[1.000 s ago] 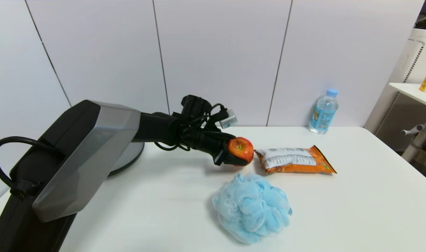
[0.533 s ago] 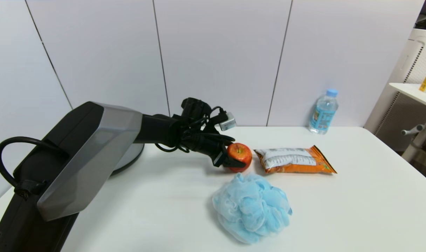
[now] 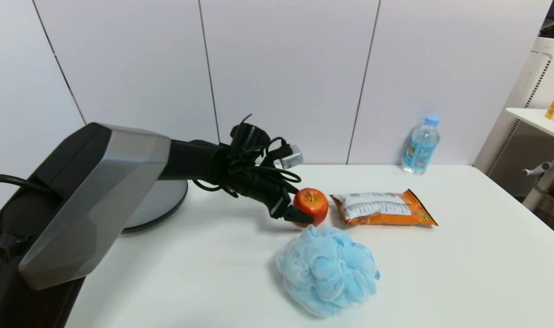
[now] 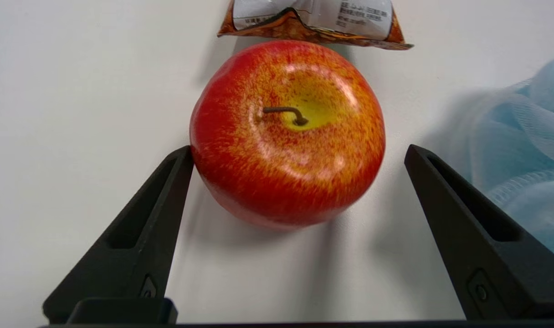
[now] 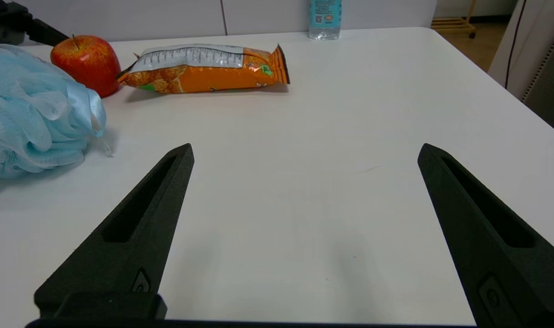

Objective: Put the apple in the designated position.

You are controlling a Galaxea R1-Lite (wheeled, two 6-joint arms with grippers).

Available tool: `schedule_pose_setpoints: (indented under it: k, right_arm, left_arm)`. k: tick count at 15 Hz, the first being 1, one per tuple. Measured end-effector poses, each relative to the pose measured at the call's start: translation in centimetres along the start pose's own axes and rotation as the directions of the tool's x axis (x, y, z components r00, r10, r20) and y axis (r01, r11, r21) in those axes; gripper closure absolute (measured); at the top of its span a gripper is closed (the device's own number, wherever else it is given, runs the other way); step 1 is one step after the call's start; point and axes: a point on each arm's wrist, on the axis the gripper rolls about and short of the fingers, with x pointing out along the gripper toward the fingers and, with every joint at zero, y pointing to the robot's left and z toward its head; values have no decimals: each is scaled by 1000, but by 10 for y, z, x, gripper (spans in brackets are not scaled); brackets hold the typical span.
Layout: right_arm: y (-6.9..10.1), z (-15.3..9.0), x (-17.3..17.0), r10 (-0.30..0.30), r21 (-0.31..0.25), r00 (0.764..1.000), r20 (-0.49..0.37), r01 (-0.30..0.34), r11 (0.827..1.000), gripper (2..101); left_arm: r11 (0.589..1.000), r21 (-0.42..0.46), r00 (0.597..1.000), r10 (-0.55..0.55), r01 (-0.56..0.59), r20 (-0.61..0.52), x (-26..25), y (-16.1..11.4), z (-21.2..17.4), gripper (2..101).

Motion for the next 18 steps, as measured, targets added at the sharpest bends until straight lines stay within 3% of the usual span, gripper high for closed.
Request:
schedule_pose_setpoints:
  k: [5,10,12,14,18]
  right_arm:
    - [0,0,0,0,0,1000,0,0,1000,49]
    - [0,0,0,0,0,1000,0,0,1000,49]
    - [0,0,0,1,0,1000,0,-1,1000,49]
    - [0,0,0,0,0,1000,0,0,1000,49]
    - [0,0,0,0,0,1000,0,0,1000,49]
  left_arm:
    - [996,-73,995,53,-59,-90,-62,-32,5,76]
    - [953,-116,948,253,-278,-191,-149,-82,-13,65]
    - [915,-137,916,349,-379,-199,-190,-109,-31,62]
    - [851,-164,863,471,-498,-182,-228,-142,-58,61]
    - [671,-226,701,707,-706,-89,-265,-218,-98,60]
